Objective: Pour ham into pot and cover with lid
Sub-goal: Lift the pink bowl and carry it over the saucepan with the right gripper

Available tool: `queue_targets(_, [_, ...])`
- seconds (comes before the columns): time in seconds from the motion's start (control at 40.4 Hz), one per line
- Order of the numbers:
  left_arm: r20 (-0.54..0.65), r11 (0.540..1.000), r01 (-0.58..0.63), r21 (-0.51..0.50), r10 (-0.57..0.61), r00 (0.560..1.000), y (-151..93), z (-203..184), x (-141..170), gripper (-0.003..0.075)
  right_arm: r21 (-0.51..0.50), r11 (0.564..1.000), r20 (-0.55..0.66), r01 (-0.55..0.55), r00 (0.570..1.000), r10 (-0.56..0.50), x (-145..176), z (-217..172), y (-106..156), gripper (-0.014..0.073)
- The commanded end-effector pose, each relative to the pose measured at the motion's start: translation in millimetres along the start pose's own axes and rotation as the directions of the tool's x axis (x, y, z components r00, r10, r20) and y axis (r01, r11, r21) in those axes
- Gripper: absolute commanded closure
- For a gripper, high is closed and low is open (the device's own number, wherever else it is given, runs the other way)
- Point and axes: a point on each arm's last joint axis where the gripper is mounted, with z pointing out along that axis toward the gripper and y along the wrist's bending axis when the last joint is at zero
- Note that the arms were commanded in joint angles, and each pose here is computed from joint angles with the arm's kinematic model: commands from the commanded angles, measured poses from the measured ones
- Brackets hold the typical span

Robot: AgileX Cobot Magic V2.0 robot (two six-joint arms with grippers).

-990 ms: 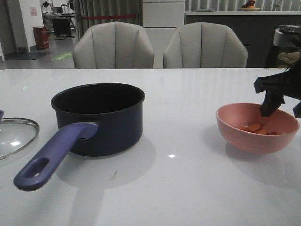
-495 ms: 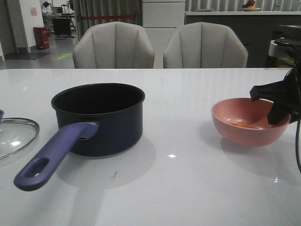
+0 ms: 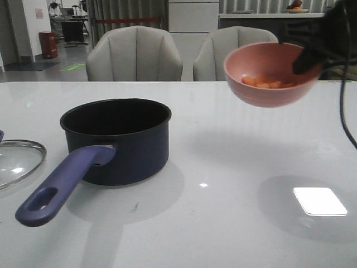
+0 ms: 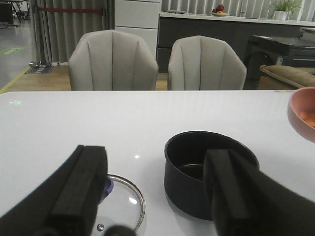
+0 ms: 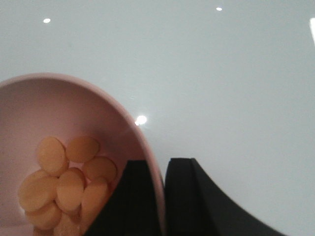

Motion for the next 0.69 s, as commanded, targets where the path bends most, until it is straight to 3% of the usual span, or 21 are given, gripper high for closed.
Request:
queue_targets(0.0, [0.086,1.0,0.001,0.013,-0.002,0.996,-1.4,-1.2,-13.7,0.0263,-0.107,0.992,0.192,0.073,0.98,-0.051,-44.0,-24.7,41.7,0.0461])
queue_targets(0.248, [0.086,1.0,0.001,0.013,-0.002,0.996,-1.4,-1.2,-13.7,0.0263,-0.214,0.931,0.34,0.297,0.916,-0.214,-73.8,-24.2,114.0,0.0461])
queue_targets(0.371, [0.086,1.0,0.001,0.013,-0.002,0.996,-1.4,-1.2,-13.7,0.0263,-0.216,0.874,0.48,0.436,0.827,-0.294,-73.6,-18.2,141.6,0.0461])
queue_targets(0.495, [0.086,1.0,0.001,0.013,-0.002,0.996,-1.4,-1.2,-13.7,0.0263,-0.226,0.864,0.59,0.451,0.769,-0.247,-72.7,-8.3,152.4,0.0461])
queue_targets(0.669, [0.086,1.0,0.001,0.013,-0.002,0.996,-1.4,-1.2,-13.7,0.0263,-0.177,0.847,0.736,0.501,0.639,-0.224,-69.5,5.9,158.9,0.0461])
